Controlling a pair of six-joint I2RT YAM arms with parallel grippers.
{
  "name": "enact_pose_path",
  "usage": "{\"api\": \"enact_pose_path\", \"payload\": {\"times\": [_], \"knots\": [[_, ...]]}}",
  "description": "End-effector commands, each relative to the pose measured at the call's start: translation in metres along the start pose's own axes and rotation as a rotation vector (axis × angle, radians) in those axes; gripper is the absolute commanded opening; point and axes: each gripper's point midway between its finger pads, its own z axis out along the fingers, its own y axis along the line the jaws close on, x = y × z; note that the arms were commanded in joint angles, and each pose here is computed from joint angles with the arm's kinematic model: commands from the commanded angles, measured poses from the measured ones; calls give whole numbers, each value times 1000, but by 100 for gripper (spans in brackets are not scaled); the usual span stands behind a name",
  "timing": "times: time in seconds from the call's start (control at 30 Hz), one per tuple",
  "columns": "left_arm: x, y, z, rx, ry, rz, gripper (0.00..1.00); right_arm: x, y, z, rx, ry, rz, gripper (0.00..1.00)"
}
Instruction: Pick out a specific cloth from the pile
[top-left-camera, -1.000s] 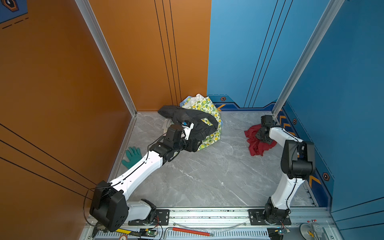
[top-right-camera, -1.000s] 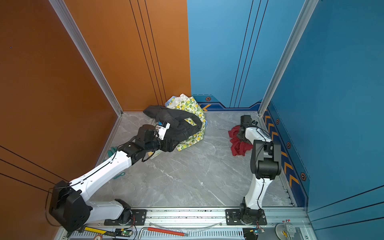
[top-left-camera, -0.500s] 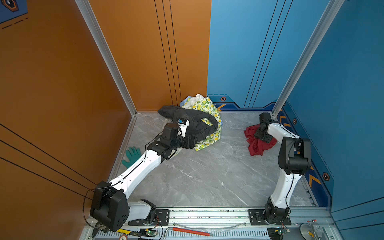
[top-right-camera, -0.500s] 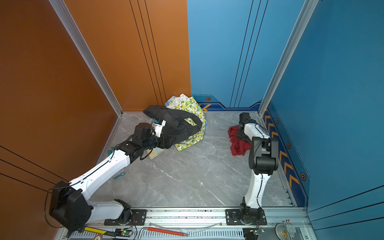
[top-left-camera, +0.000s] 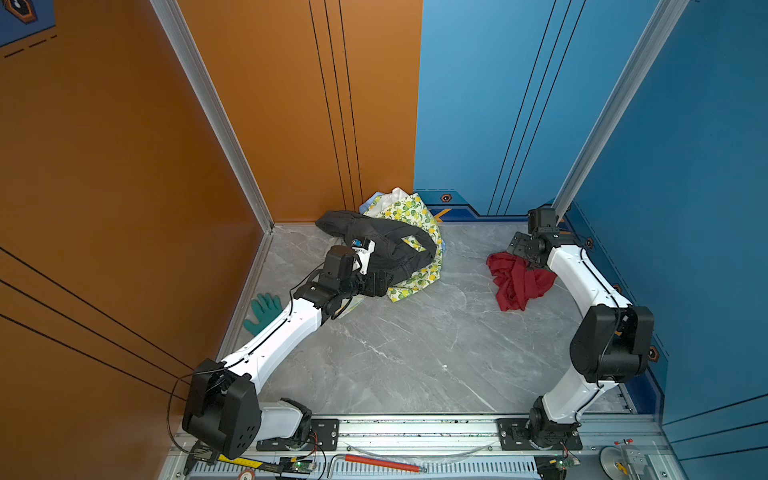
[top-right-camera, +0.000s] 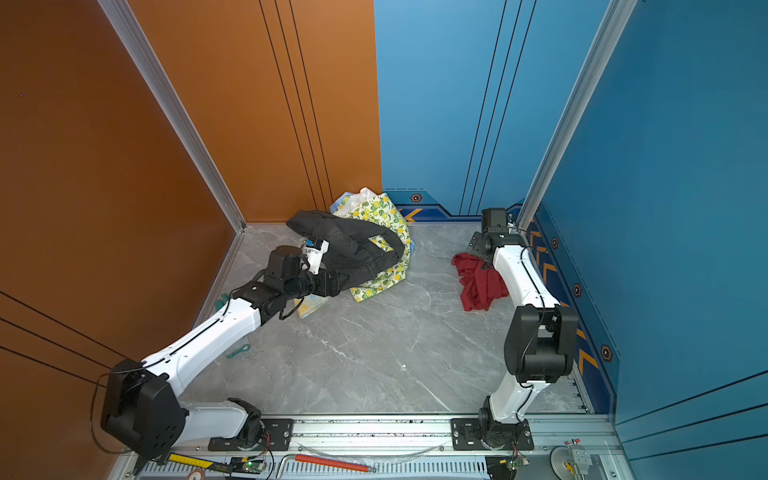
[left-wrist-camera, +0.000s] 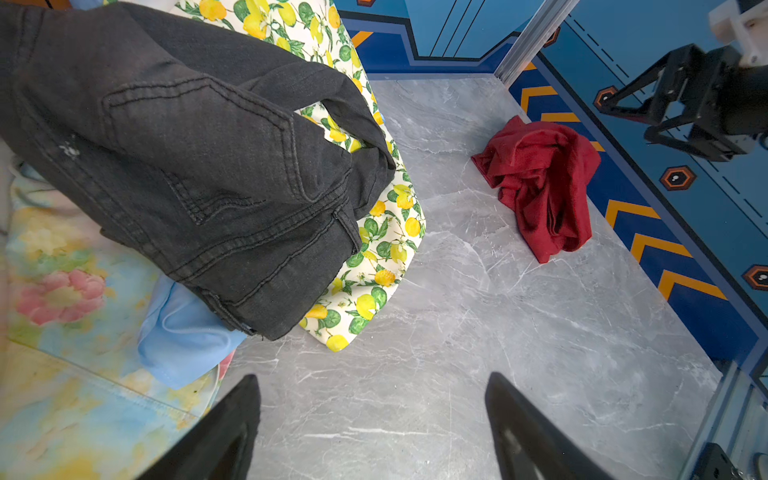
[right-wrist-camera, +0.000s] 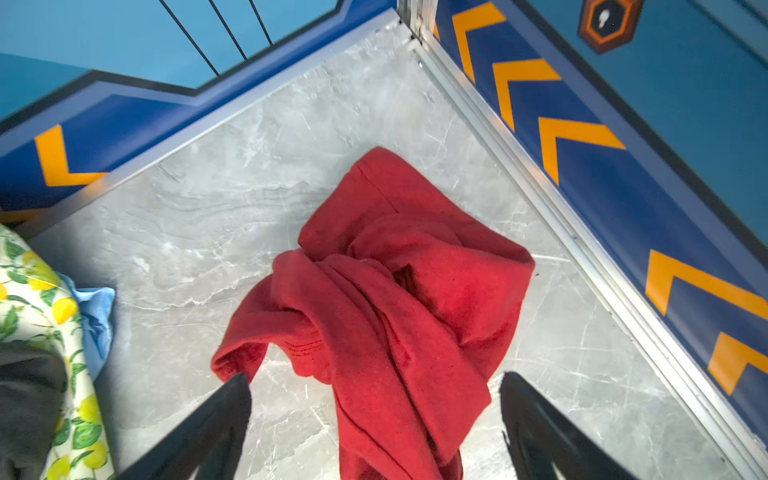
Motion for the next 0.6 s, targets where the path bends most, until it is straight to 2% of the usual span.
{"api": "enact_pose_path", "payload": {"times": [0.0,0.03,0.13,0.37,0.5,0.57], "knots": [[1,20,2,-69,-17,-16,85,-10,4,-24,-52,-85,-3,97],[-1,25,1,-87,-26,-22,94,-13,5,-31,-71,-112,3,97],[-5,44,-6,-150,-62,-40,100,-15,9,-50,-126,-199,-17,99],[-13,104,-36,-391,-187,-71,98,-6,7,-91,-189,-408,-107,100],[-8,144,-59,-595,-249,-87,98,13,6,-100,-192,-493,-186,100],[1,168,-73,-740,-249,-87,98,24,1,-104,-183,-534,-193,100]]}}
